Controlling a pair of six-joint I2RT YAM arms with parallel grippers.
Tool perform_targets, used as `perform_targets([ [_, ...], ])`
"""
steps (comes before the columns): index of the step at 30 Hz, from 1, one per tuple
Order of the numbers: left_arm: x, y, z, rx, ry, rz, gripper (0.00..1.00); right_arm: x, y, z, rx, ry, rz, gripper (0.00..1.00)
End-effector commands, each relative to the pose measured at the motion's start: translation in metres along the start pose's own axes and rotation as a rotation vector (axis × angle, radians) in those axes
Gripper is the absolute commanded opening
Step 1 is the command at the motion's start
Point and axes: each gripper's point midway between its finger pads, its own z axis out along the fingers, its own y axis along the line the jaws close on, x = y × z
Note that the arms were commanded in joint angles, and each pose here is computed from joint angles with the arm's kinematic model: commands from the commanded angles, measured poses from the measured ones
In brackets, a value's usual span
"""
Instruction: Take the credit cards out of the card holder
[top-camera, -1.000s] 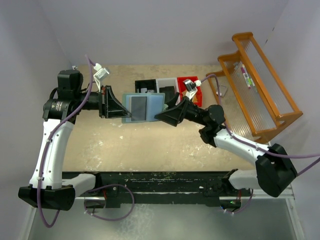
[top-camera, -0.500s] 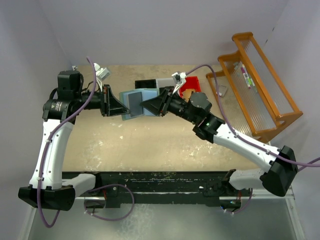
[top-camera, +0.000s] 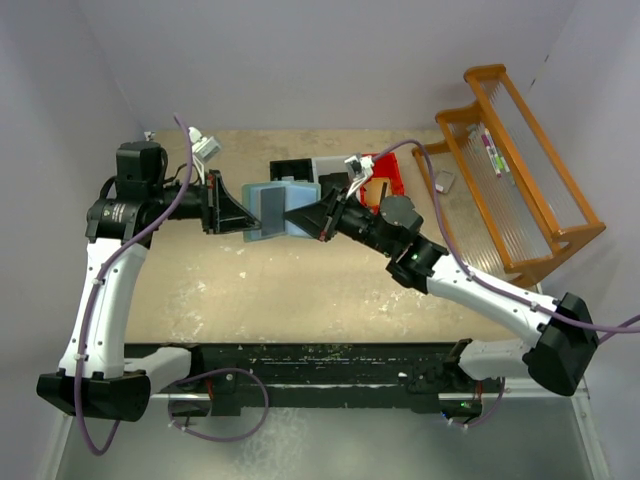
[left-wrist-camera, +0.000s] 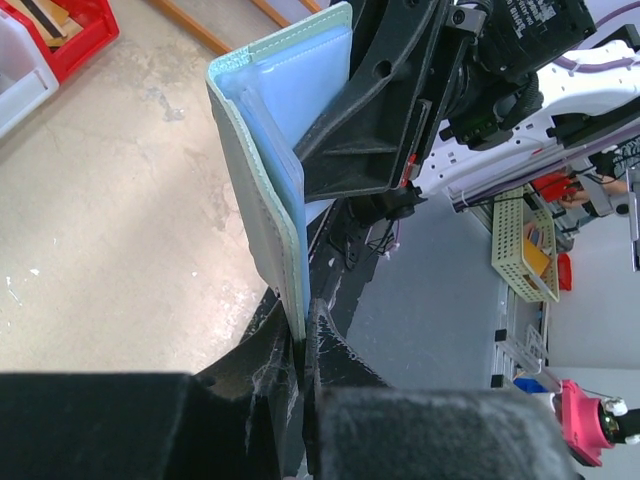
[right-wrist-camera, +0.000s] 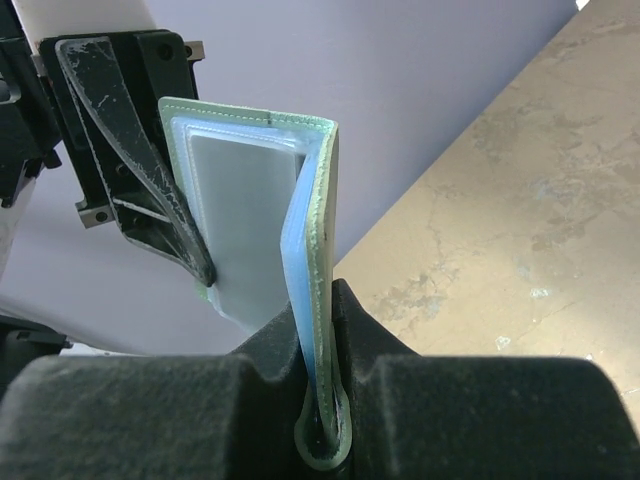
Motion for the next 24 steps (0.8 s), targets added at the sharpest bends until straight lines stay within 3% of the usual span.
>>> perform_targets([
  [1,-0.003,-0.03,-0.004,0.122,-0.012,0.073,0.09,-0.004,0.008,-0.006,-0.032,-0.03,-0.02,0.0],
  [7,-0.002,-0.034,-0.005,0.145,-0.007,0.065,0.18,-0.002,0.009,-0.008,-0.045,-0.027,-0.015,0.0],
  [11,-0.001,-0.035,-0.005,0.155,-0.005,0.063,0.19,-0.003,0.01,-0.01,-0.05,-0.033,-0.017,0.0],
  [20,-0.004,-0.02,-0.002,0.084,-0.018,0.052,0.07,-0.006,0.019,-0.014,-0.089,-0.047,-0.02,0.0],
  [24,-0.008,-0.003,-0.001,-0.02,-0.038,0.06,0.0,-0.007,0.024,-0.015,-0.112,-0.048,-0.013,0.0],
])
